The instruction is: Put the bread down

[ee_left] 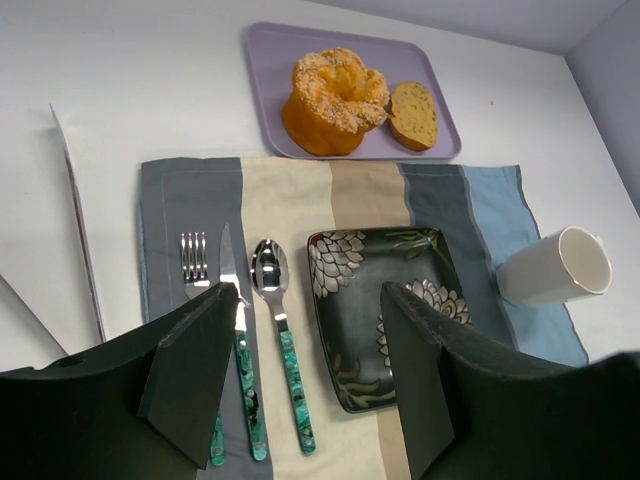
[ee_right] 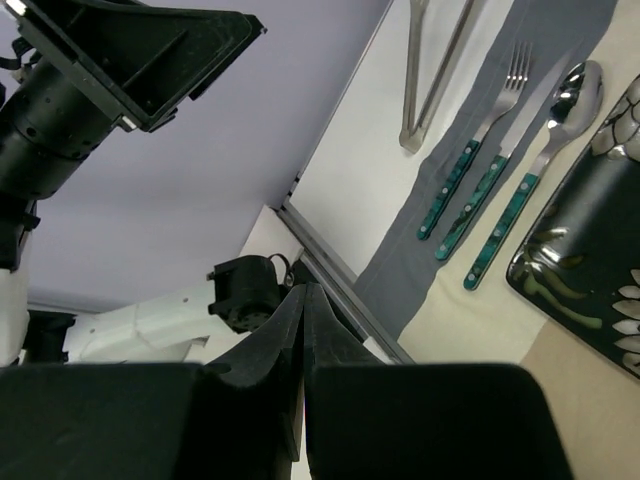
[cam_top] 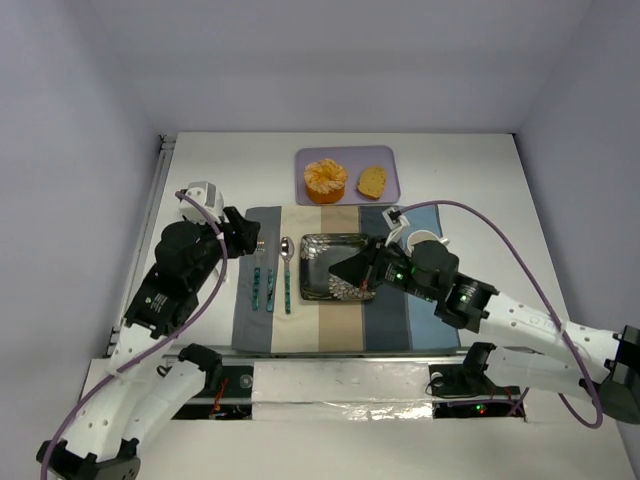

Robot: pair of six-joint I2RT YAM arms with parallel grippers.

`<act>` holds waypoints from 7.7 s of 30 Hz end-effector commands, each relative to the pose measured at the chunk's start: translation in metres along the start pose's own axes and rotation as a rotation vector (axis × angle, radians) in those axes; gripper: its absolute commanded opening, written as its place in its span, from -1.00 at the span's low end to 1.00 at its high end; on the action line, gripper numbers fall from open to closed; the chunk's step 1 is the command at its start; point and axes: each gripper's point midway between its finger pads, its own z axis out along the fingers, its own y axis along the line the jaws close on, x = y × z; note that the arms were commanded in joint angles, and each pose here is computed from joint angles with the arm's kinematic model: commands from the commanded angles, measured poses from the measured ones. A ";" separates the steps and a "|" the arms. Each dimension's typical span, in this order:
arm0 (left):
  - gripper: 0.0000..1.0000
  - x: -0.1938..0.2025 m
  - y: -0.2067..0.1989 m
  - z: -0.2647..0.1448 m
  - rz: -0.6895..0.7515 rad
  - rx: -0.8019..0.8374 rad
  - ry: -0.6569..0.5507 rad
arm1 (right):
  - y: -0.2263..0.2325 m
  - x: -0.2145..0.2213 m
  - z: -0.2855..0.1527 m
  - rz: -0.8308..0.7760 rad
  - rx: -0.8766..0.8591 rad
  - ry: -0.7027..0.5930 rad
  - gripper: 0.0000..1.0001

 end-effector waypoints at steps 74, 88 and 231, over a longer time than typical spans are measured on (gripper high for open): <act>-1.00 -0.033 0.125 0.162 -0.033 -0.327 0.046 | -0.037 0.031 -0.013 0.016 0.082 0.048 0.91; -1.00 -0.076 -0.107 0.013 -0.263 0.855 -0.160 | 0.039 -0.002 -0.003 0.076 -0.231 -0.033 -1.00; 0.23 0.044 -0.049 -0.017 0.017 0.371 0.011 | -0.220 -0.131 0.061 -0.073 0.623 0.176 0.07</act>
